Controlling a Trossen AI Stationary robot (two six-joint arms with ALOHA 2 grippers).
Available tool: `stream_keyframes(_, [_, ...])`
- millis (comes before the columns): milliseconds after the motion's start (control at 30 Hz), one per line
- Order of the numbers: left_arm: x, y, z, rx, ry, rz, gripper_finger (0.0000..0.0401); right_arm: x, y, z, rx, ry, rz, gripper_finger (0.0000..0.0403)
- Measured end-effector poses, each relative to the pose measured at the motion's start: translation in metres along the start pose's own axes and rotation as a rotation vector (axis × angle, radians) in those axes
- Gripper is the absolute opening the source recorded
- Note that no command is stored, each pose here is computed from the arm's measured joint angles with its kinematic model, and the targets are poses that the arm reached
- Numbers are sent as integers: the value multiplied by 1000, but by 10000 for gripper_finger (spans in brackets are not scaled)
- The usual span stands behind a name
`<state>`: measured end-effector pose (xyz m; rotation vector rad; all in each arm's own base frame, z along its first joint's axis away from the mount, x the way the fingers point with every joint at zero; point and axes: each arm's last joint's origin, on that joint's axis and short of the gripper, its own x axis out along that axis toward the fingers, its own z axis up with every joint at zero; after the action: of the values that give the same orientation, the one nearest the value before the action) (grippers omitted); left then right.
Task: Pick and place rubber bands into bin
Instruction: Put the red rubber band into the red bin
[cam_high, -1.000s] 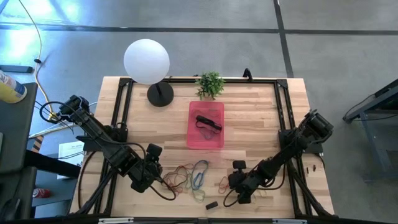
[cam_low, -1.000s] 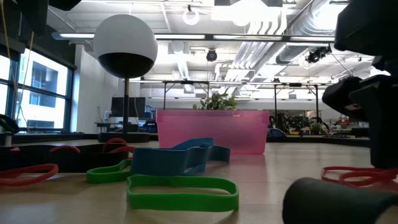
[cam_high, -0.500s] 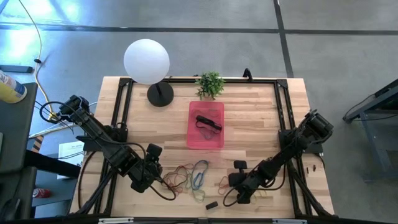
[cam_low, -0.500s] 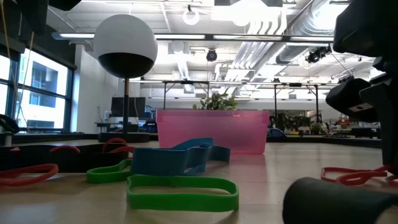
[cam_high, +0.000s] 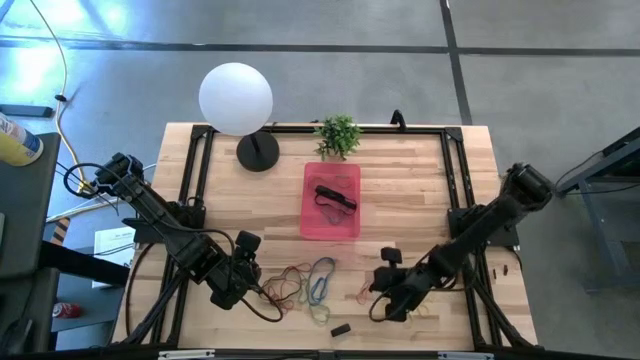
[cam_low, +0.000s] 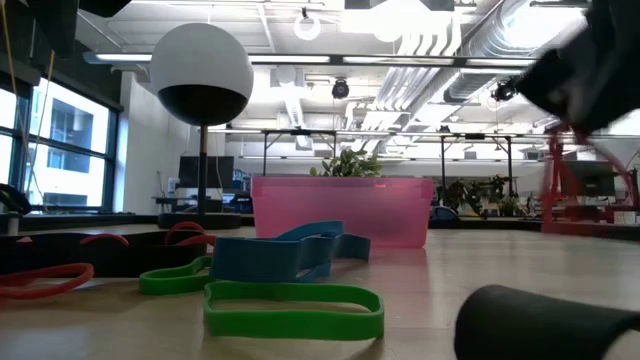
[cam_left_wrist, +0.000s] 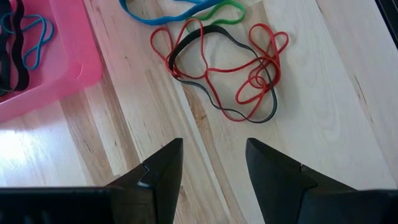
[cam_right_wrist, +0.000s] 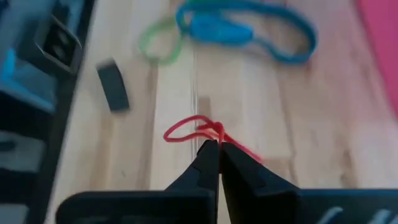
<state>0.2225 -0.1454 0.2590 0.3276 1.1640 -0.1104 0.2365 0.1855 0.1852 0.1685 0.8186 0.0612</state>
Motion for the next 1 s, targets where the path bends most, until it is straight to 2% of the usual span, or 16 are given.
stream_keyframes(300, [0,1,0,-1,-3,11,166,-56,-8,38,34,-284,62,1])
stream_keyframes(400, [0,1,0,-2,-9,28,166,-70,-21,43,103,-344,-55,1])
stream_keyframes(500, [0,1,1,-10,-19,30,166,-78,-31,48,132,-304,-152,1])
stream_keyframes(600, [0,1,1,-23,-19,29,166,-84,-32,60,69,-281,-165,1])
stream_keyframes(767, [0,1,1,-31,-19,30,166,-99,-34,88,-79,-343,-204,1])
stream_keyframes(1000, [0,2,4,-43,-48,63,166,-107,-62,122,-141,-389,-302,0])
